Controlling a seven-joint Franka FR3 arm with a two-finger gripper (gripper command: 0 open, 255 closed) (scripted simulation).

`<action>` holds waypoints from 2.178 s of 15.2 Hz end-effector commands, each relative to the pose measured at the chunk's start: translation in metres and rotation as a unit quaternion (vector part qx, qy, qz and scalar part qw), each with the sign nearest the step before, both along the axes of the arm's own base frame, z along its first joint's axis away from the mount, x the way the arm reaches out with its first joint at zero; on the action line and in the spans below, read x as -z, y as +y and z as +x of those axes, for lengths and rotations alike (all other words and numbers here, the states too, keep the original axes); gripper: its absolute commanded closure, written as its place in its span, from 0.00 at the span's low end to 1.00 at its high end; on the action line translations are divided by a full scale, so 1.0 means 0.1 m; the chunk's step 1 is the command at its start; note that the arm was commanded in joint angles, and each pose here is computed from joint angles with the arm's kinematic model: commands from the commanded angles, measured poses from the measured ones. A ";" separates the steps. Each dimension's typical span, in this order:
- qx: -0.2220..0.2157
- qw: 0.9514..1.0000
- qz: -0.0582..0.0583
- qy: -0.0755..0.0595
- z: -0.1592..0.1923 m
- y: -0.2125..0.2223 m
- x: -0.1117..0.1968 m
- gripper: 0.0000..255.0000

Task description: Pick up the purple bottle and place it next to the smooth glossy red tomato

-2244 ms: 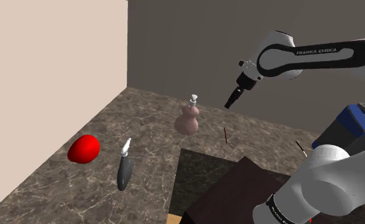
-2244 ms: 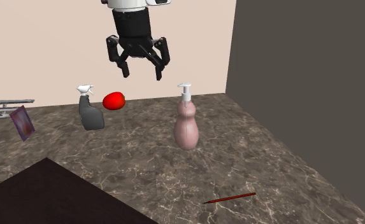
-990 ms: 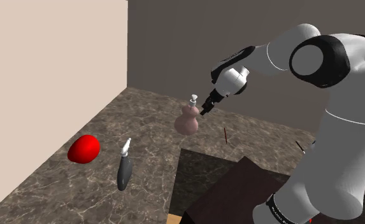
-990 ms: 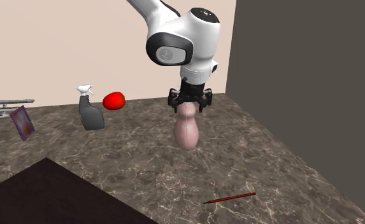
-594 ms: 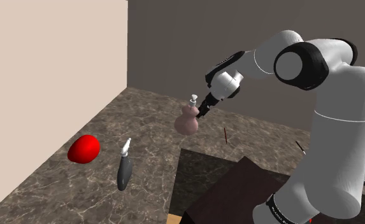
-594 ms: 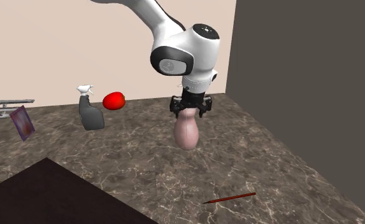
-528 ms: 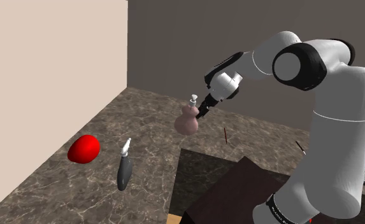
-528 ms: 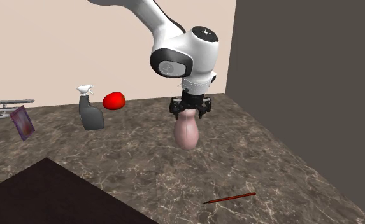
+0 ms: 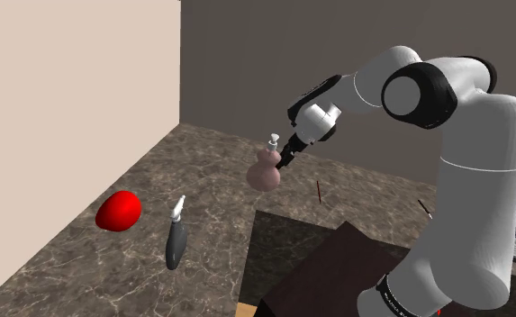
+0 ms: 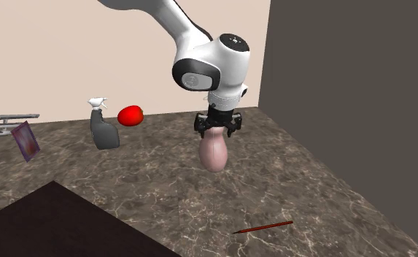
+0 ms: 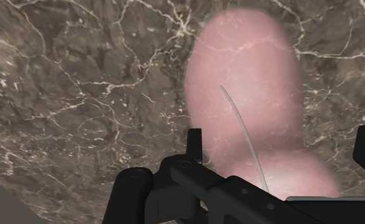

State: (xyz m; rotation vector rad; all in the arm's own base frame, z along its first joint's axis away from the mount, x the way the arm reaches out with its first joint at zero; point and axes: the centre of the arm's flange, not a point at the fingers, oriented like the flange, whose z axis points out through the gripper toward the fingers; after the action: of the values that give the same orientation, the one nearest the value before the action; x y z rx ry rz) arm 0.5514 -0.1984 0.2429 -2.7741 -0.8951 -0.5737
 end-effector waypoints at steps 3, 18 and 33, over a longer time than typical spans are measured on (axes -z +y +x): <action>0.000 1.000 0.000 0.000 0.00 0.00 0.00 1.00; 0.000 1.000 0.000 0.000 0.00 0.00 -0.42 1.00; 0.000 1.000 0.000 0.000 0.00 0.00 -1.21 1.00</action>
State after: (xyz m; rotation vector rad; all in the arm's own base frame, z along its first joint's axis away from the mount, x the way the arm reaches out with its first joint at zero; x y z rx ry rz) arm 0.5524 -0.1980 0.3581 -2.7738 -0.8952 -0.5724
